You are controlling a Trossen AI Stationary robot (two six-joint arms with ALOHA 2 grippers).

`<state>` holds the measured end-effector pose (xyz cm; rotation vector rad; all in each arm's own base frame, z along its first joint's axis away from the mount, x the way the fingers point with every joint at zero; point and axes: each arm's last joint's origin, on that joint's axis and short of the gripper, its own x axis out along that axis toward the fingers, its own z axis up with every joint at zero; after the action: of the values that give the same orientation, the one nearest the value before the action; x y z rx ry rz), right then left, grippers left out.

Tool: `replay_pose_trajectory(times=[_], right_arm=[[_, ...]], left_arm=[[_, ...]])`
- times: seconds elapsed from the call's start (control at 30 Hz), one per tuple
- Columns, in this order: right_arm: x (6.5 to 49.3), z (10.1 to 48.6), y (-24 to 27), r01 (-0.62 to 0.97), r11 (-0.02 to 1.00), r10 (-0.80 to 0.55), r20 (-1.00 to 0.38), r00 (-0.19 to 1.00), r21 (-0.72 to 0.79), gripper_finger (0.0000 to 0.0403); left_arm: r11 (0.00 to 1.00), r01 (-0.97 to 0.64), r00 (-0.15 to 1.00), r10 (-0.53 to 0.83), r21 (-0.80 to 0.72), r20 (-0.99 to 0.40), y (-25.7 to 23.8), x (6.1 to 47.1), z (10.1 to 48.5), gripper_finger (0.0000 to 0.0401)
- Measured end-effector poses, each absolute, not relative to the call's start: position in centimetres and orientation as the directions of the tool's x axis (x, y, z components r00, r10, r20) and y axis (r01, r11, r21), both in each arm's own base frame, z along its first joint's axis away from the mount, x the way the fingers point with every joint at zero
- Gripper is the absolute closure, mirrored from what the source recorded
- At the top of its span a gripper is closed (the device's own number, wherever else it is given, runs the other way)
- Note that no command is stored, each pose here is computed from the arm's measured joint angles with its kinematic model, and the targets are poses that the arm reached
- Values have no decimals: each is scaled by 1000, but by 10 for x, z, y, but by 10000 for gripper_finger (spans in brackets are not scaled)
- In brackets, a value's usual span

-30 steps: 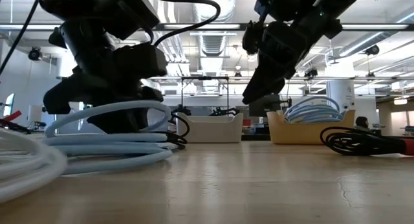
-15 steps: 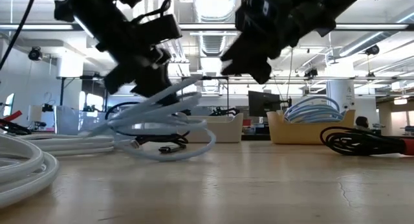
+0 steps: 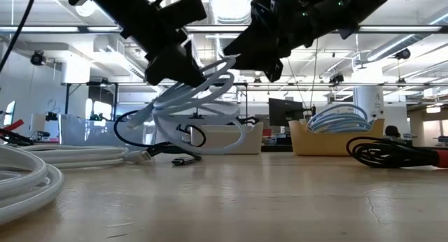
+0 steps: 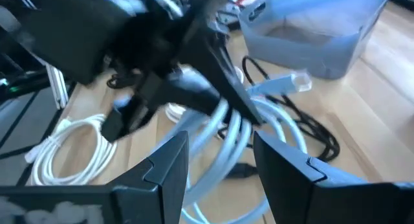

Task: Pick & Place USB Port
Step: Put the blue hdmi cable into the yellow bin

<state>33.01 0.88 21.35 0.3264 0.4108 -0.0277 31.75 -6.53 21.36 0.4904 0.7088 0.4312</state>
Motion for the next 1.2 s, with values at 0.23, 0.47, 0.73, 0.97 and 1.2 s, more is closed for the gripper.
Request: replay_pose_trajectory(times=[0.23,0.47,0.73,0.97,1.2], right_arm=[[336,201,9,98,945,41,-411,911,311,234],[335,213,9,80,946,41,-362,931,314,234],[347,209,10,83,949,43,-384,922,305,234],[352,199,7,205,961,-106,-439,892,184,234],[348,198,0,261,960,-176,-503,846,103,234]], left_arm=[[800,-212,677,534,561,-506,-64,319,214,380],[798,-216,661,543,562,-517,-62,316,207,380],[778,-258,674,570,573,-470,-58,323,215,380],[772,-245,670,572,586,-474,-62,323,216,380],[755,-254,679,584,605,-444,-66,324,221,380]])
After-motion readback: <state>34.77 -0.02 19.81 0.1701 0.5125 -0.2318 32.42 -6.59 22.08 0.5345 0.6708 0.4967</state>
